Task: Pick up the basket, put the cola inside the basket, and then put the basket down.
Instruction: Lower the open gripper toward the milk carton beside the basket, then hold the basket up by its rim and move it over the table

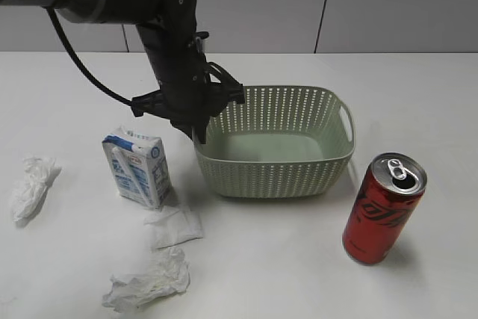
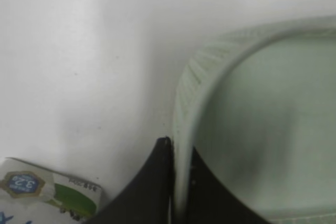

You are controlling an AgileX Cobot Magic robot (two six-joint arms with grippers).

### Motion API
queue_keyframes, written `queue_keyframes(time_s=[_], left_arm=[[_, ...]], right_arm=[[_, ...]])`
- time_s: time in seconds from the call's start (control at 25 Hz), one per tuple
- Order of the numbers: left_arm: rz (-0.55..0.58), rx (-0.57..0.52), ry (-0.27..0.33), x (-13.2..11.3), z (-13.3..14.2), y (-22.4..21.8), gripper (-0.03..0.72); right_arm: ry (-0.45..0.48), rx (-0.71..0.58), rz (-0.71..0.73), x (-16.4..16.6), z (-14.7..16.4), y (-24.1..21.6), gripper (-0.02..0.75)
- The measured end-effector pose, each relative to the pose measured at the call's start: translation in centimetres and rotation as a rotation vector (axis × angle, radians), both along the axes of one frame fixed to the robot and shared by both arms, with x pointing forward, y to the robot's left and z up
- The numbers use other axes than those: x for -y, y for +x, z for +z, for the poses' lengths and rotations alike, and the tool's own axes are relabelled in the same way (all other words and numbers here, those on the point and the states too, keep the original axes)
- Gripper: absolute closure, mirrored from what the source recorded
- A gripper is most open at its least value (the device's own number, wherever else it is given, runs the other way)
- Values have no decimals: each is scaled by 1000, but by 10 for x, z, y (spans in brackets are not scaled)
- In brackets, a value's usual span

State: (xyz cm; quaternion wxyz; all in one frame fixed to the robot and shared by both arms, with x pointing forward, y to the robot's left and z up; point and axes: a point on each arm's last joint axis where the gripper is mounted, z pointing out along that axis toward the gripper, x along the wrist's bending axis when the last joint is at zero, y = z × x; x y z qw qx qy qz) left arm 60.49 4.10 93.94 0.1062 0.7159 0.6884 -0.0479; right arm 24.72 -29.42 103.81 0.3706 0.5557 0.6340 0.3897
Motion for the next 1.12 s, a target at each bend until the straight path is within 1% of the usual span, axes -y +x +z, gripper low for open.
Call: queue_keyframes(time_s=[0.08, 0.16, 0.24, 0.36, 0.4, 0.48, 0.56, 0.64, 0.72, 0.84, 0.92, 0.96, 1.12], left_arm=[[7, 2, -11, -1, 4, 0, 690], [20, 13, -35, -4, 17, 0, 690], [26, 58, -64, -9, 42, -2, 690], [13, 129, -92, -16, 79, -9, 690], [1, 143, -88, -19, 89, -12, 690], [-22, 137, -61, -26, 102, -21, 690], [-31, 114, -35, -33, 107, -31, 690], [-31, 107, -28, -41, 111, -43, 690], [-34, 121, -37, -50, 118, -61, 690], [-46, 187, -85, -63, 138, -97, 690], [-36, 196, -105, -73, 138, -118, 690], [-28, 188, -102, -80, 134, -127, 690], [-13, 97, -59, -96, 101, -151, 690]], right_arm=[[0, 0, 0, 0, 0, 0, 167], [0, 0, 0, 0, 0, 0, 167], [3, 0, 1, 0, 0, 0, 167], [23, -1, 15, -2, 0, 0, 167], [31, 0, 29, -4, 0, 0, 167], [45, -22, 49, -6, 2, 3, 167], [54, -57, 53, -7, 8, 9, 167], [54, -95, 52, -7, 17, 17, 167], [53, -133, 51, -8, 29, 28, 167], [54, -173, 48, -8, 44, 46, 167], [59, -196, 48, -9, 53, 58, 167], [61, -206, 49, -10, 58, 64, 167], [92, -221, 60, -13, 79, 85, 186]])
